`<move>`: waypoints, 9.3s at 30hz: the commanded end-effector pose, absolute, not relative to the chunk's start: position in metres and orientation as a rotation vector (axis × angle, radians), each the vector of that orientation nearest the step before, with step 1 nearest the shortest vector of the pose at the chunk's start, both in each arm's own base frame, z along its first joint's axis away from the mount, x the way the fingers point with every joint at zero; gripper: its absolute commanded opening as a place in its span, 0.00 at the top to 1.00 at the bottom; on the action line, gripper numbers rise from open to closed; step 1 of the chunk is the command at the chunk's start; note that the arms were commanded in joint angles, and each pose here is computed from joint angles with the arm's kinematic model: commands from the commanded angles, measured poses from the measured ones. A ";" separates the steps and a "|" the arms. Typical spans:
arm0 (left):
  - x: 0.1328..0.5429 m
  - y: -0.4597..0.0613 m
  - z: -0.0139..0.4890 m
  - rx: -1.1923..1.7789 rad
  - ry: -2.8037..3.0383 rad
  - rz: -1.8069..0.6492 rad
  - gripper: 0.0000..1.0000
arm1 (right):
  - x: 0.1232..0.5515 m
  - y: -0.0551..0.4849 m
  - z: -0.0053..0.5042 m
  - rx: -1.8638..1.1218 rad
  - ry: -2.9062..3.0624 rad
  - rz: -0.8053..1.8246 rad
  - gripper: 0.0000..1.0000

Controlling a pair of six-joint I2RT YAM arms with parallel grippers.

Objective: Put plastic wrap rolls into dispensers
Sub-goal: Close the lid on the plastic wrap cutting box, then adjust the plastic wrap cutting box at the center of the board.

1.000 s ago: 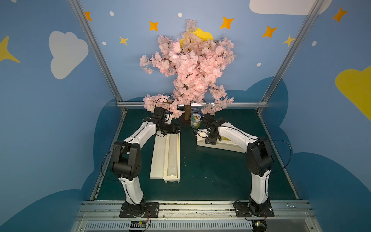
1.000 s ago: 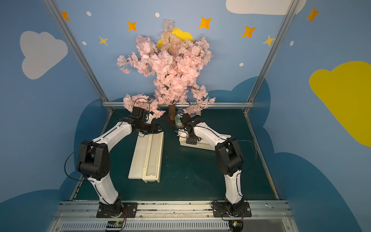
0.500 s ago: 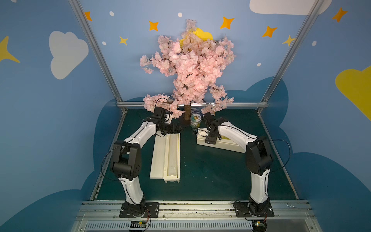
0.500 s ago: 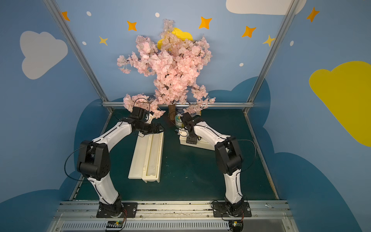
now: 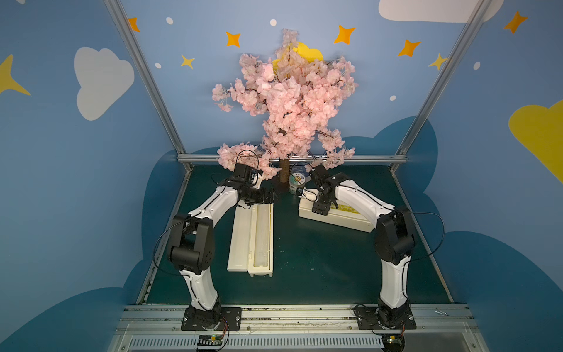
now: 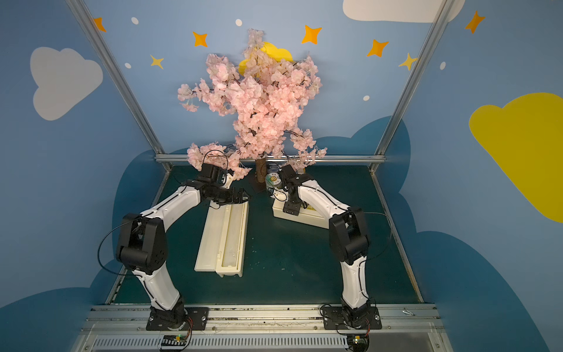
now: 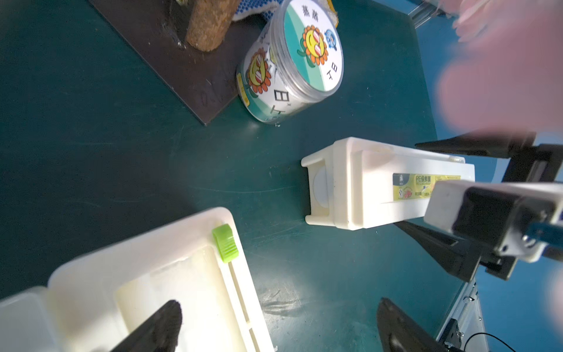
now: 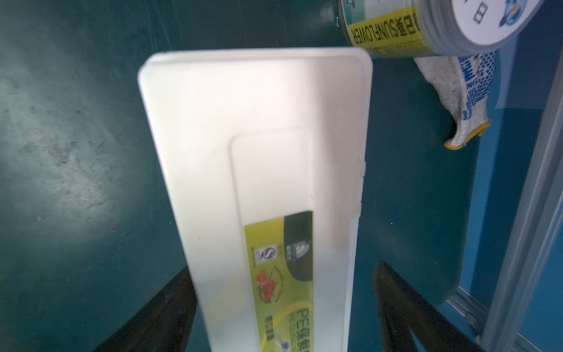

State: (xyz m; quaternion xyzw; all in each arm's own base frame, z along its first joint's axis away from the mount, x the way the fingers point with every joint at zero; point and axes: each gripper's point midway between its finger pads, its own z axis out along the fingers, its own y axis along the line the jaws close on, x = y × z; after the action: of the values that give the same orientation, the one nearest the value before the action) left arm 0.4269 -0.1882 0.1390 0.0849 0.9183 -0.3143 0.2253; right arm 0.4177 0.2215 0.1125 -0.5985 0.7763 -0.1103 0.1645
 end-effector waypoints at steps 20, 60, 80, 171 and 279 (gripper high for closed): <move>0.331 -0.313 0.124 0.677 2.413 -0.963 0.06 | 0.400 0.199 0.128 -1.466 2.408 0.119 0.11; 0.348 -0.435 0.061 0.900 2.269 -0.989 0.81 | 0.511 0.016 0.111 0.047 2.688 1.091 0.83; 0.355 -0.424 0.041 0.751 2.370 -1.019 0.86 | 0.475 0.002 0.043 0.253 2.729 1.300 0.90; 0.308 -0.406 0.099 0.282 2.503 -1.304 0.01 | 0.248 0.121 0.108 0.116 2.716 1.224 0.42; 0.451 -0.372 0.033 0.304 2.631 -1.403 0.20 | 0.413 0.245 0.043 0.027 2.779 1.552 0.67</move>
State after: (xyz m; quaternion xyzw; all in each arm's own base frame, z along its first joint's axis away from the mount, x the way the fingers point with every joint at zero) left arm 0.4912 -0.3590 0.0716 0.0991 0.8630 -0.4752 0.1403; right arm 0.4700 0.2129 0.0829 0.0117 0.8577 0.5066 0.0863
